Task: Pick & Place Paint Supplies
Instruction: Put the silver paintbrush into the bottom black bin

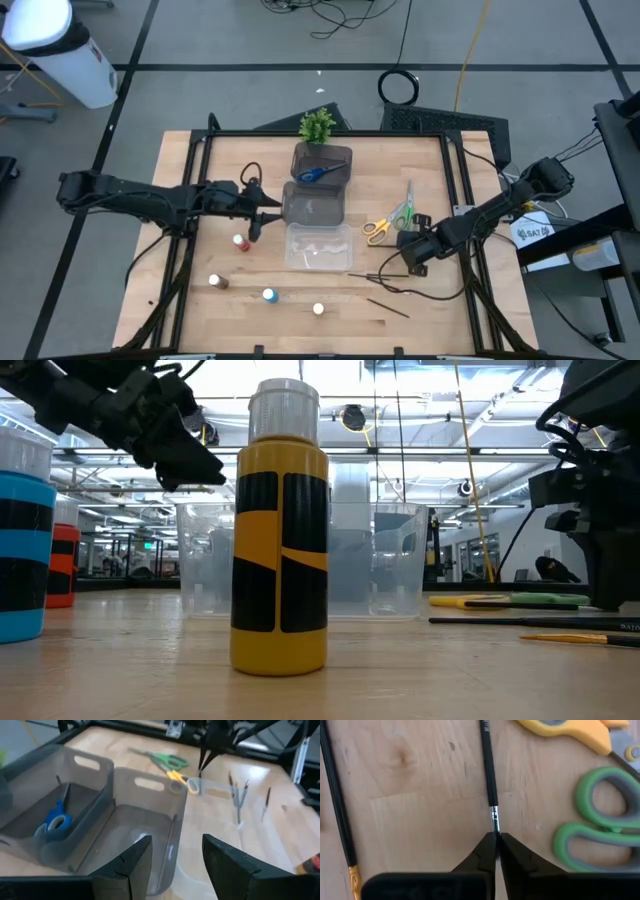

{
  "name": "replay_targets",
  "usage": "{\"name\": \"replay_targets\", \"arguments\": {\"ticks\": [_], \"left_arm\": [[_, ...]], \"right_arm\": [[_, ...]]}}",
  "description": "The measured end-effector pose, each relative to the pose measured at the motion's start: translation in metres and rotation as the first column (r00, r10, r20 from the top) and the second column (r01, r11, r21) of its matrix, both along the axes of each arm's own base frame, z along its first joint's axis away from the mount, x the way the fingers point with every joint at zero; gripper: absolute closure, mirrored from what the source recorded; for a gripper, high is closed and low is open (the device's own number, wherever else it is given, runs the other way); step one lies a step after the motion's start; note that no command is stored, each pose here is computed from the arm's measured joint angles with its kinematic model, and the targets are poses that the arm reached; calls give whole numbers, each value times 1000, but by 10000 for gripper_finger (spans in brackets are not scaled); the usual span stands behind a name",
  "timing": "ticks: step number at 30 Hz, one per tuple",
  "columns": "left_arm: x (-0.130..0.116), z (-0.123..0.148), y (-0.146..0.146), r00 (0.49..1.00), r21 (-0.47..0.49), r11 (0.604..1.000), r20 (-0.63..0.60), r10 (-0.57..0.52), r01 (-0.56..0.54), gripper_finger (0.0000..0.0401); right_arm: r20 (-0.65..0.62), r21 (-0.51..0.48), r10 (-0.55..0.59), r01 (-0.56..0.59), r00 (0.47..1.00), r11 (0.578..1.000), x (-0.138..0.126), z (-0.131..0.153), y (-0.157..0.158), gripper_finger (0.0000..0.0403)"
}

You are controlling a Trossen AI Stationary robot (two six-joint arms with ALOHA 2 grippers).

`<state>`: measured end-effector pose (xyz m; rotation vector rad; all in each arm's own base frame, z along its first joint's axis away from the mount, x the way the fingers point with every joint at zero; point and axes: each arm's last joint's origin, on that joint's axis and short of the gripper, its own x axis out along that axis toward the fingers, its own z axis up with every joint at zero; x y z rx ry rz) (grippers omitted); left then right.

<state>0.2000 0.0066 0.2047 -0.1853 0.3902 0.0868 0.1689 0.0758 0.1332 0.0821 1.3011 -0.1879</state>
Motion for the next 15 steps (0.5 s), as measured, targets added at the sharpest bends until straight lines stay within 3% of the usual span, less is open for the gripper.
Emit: {"name": "replay_targets", "arguments": {"ticks": [8, 15], "left_arm": [[10, -5, 0, 1000, -4, 1000, 14, -3, 4, 215], [15, 7, -8, 998, -80, 996, 65, -21, 26, 215]], "right_arm": [[15, 19, -14, 13, 1000, 1000, 0, 2, 0, 402], [6, 41, -27, 27, 1000, 999, 0, 1, 1, 403]]}}
